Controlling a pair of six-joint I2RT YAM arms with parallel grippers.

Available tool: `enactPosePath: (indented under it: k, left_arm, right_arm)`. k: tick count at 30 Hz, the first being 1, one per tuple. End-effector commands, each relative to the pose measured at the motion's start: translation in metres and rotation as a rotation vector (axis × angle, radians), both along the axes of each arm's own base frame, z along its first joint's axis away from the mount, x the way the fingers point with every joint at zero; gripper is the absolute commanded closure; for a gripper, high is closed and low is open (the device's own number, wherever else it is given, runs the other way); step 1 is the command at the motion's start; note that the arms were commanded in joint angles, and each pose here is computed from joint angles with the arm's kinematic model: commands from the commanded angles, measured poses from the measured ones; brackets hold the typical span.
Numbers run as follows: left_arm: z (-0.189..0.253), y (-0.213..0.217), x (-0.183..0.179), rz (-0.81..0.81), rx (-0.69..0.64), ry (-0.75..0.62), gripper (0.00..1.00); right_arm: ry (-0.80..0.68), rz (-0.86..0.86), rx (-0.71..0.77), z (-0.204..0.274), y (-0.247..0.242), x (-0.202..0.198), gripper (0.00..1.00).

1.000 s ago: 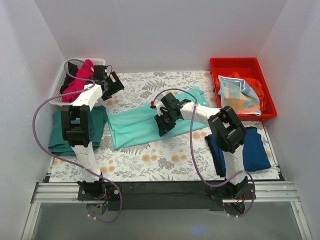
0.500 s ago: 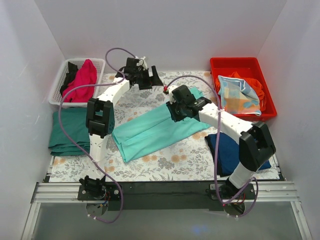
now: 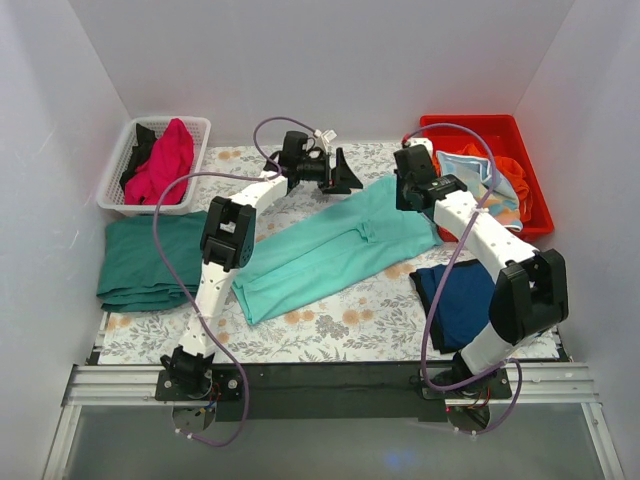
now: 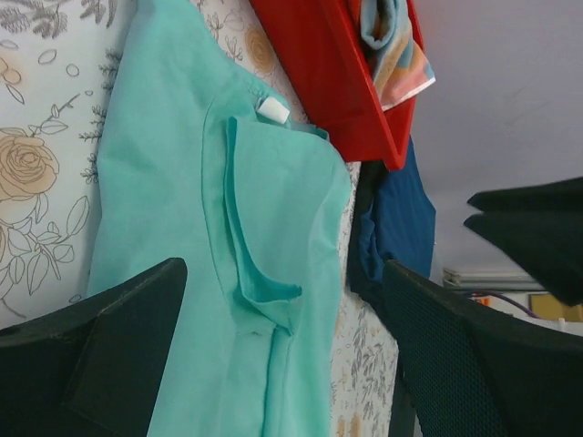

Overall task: Fold and stack the t-shirts
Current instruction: Rotate the tshirt 90 degrees

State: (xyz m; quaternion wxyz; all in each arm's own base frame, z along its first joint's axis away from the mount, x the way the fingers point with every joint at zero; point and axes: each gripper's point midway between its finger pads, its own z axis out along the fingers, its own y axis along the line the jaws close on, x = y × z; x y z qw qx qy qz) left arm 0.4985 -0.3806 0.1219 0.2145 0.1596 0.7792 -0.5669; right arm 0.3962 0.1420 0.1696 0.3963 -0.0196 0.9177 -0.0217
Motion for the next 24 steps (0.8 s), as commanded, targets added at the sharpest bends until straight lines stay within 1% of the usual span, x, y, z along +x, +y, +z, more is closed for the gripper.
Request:
enactPosePath:
  k: [1,4,5,8,9,10,11,12,13,15,17,20,24]
  left_arm:
    - [0.003,-0.017,-0.009,-0.105,-0.115,0.018,0.12]
    - [-0.01,-0.019,-0.009,-0.104,-0.113,0.045,0.12]
    - [-0.021,-0.018,-0.01,-0.098,-0.1,0.056,0.12]
    - [-0.044,-0.013,-0.002,-0.026,-0.021,0.077,0.12]
    - [-0.059,-0.008,-0.001,0.009,0.047,0.092,0.12]
    - [-0.074,-0.001,0.014,0.098,0.125,0.066,0.12]
    - [-0.083,0.006,0.02,0.14,0.177,0.055,0.12]
    - [-0.094,0.018,0.027,0.203,0.271,0.045,0.12]
    - [-0.105,0.033,0.042,0.305,0.363,0.017,0.12]
    - [-0.114,0.054,0.054,0.395,0.466,0.001,0.12]
    - [-0.117,0.081,0.073,0.506,0.556,-0.036,0.12]
    - [-0.122,0.115,0.087,0.616,0.658,-0.048,0.12]
    - [-0.131,0.165,0.098,0.779,0.784,-0.005,0.12]
  right_arm:
    - [0.008,-0.097,0.065,0.007,-0.024,-0.006,0.7]
    - [0.029,-0.098,0.068,0.002,-0.027,-0.007,0.71]
    - [0.039,-0.099,0.062,-0.001,-0.028,-0.007,0.71]
    - [0.054,-0.093,0.067,-0.005,-0.025,-0.005,0.71]
    - [0.068,-0.089,0.065,-0.009,-0.025,-0.005,0.71]
    - [0.072,-0.091,0.068,-0.01,-0.025,-0.004,0.72]
    - [0.077,-0.086,0.067,-0.012,-0.023,-0.003,0.72]
    - [0.089,-0.086,0.065,-0.016,-0.023,-0.003,0.72]
    - [0.095,-0.081,0.065,-0.018,-0.021,-0.002,0.72]
    - [0.118,-0.072,0.065,-0.026,-0.019,-0.002,0.73]
    - [0.132,-0.068,0.067,-0.03,-0.018,-0.002,0.73]
    - [0.151,-0.063,0.072,-0.036,-0.014,0.0,0.74]
    - [0.172,-0.059,0.07,-0.045,-0.012,0.003,0.74]
